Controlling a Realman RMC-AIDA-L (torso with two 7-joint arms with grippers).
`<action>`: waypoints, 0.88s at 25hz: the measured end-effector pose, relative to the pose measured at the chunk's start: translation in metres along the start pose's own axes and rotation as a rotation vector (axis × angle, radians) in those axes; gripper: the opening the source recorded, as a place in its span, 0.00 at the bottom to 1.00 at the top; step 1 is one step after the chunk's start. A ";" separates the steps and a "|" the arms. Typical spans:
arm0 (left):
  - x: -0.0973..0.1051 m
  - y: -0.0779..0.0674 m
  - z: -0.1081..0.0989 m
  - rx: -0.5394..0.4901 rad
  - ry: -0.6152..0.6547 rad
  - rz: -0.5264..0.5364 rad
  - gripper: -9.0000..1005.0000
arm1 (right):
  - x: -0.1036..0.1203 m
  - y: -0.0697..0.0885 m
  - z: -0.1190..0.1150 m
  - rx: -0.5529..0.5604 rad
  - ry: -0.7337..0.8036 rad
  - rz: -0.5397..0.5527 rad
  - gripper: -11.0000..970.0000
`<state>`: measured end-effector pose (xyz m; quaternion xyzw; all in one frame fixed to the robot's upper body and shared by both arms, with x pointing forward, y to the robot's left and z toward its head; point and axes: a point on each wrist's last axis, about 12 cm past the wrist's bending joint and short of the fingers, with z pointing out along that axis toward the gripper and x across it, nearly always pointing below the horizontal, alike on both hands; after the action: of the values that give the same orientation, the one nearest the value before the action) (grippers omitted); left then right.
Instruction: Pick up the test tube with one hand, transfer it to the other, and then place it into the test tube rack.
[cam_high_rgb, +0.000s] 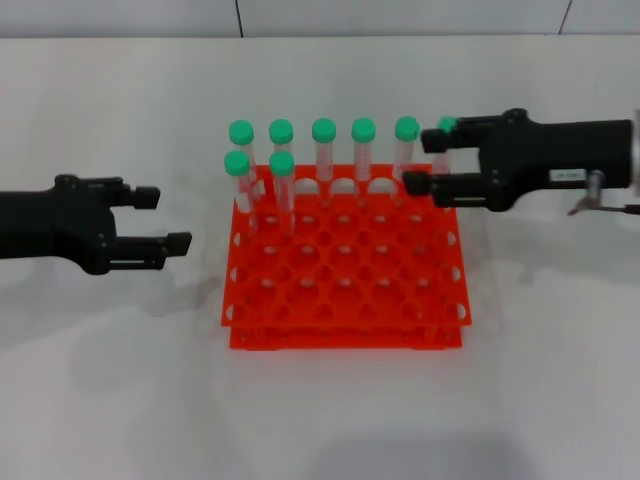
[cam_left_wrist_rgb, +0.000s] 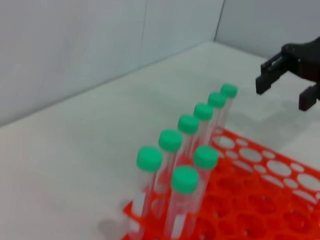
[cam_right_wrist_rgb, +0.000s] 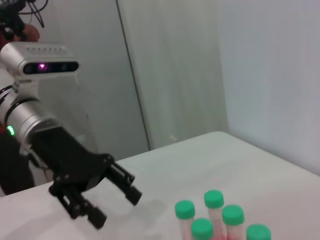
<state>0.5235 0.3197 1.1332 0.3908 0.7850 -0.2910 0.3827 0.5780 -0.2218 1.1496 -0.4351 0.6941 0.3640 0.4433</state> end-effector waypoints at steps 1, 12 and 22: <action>-0.002 0.000 0.000 0.004 -0.012 0.007 0.76 | 0.000 -0.001 -0.004 -0.002 0.012 0.000 0.63; -0.016 -0.005 0.001 0.044 -0.097 0.074 0.76 | 0.001 -0.005 -0.015 0.000 0.084 -0.021 0.63; -0.021 -0.004 0.003 0.050 -0.109 0.093 0.76 | 0.000 -0.006 -0.011 0.005 0.119 -0.051 0.63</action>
<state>0.5293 0.3072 1.1499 0.4201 0.7364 -0.3132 0.4280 0.5805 -0.2341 1.1532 -0.4725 0.7087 0.3243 0.4117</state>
